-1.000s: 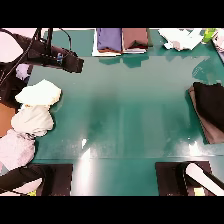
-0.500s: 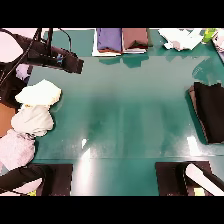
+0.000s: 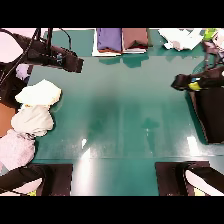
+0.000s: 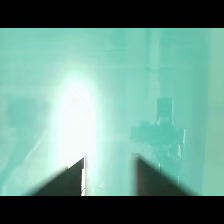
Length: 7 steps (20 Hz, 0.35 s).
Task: Fold the shirts.
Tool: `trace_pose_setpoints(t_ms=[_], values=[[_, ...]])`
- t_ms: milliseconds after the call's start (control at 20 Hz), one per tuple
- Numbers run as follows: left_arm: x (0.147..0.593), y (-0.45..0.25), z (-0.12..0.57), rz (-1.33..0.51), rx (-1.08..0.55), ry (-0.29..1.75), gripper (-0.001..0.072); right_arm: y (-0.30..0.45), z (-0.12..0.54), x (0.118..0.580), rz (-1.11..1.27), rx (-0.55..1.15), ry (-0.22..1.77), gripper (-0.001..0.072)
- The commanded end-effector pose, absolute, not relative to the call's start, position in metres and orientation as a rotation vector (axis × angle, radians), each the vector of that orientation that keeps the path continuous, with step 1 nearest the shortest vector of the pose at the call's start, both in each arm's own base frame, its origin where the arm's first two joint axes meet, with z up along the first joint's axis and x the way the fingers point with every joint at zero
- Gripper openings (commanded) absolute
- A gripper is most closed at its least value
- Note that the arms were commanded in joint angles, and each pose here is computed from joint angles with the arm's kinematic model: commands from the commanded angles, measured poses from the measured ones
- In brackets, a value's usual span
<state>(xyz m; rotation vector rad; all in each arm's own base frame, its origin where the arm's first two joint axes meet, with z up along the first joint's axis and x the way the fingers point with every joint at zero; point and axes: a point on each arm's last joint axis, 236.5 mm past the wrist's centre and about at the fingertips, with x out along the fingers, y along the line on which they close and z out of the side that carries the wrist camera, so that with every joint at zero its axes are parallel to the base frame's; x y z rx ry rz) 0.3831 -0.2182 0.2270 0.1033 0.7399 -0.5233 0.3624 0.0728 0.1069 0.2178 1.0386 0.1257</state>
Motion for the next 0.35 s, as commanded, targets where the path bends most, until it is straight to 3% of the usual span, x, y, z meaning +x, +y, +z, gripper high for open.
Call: trace_pose_setpoints(t_ms=[0, 300], values=[[0.3836, -0.2179, 0.2271, -0.522, 0.103, 0.739, 0.0031, 0.1231, 0.1081, 0.3578, 0.26, 0.149, 1.014, 0.0019], [0.3836, -0.2179, 0.2271, -0.522, 0.103, 0.739, 0.0031, 0.1274, 0.1072, 0.3546, 0.272, 0.144, 1.023, 0.002]])
